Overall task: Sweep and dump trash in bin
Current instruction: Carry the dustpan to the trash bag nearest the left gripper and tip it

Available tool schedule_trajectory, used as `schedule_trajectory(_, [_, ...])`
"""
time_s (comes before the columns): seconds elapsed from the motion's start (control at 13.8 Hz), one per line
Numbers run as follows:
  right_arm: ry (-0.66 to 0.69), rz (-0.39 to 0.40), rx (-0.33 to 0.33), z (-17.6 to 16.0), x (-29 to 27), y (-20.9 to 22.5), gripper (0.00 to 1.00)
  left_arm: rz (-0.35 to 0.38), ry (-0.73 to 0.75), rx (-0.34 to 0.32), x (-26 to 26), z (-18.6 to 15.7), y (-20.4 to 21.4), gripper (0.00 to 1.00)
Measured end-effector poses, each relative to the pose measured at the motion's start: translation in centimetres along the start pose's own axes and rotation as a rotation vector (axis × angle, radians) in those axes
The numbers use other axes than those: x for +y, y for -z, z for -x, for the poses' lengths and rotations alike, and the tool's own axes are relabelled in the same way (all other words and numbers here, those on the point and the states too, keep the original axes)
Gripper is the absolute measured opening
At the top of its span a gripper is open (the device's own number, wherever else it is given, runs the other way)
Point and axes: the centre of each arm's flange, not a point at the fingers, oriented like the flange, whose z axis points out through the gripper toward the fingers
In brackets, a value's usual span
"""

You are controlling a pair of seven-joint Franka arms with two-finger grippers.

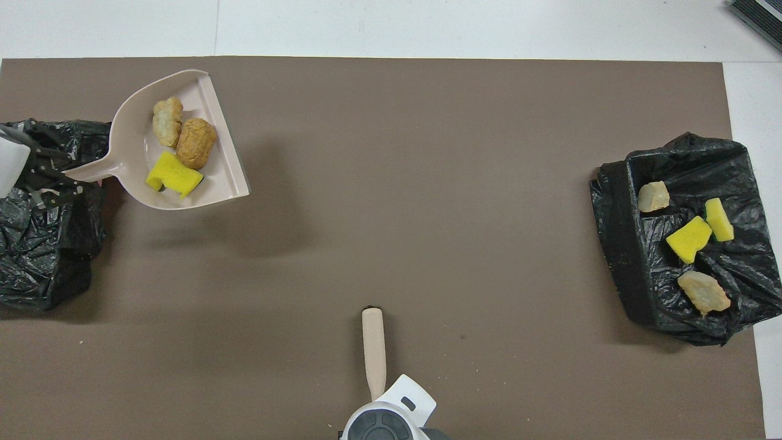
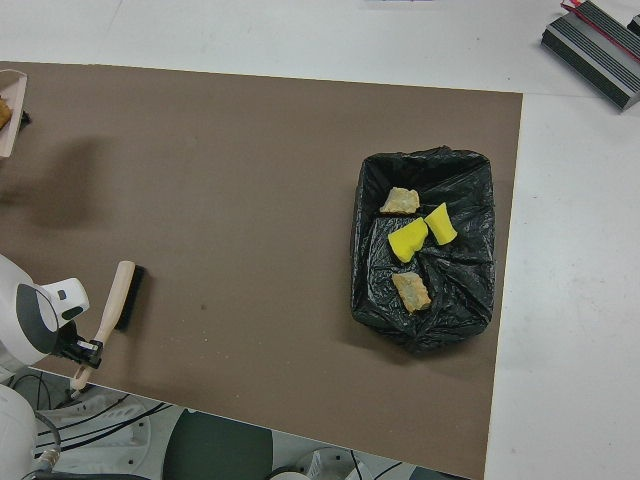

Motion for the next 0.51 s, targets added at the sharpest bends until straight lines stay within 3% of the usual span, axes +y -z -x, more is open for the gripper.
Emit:
schedule_trajectory(0.29, [-0.002,0.001,-0.001,0.0,0.0,0.0,0.26,0.015,-0.054,0.018,0.9,7.5,2.5,0.31])
schedule_trajectory(0.51, [-0.021,-0.002,-0.002,-0.7,0.6,0.1,0.31,-0.018,-0.056,0.014,1.5,12.3,5.0,0.31])
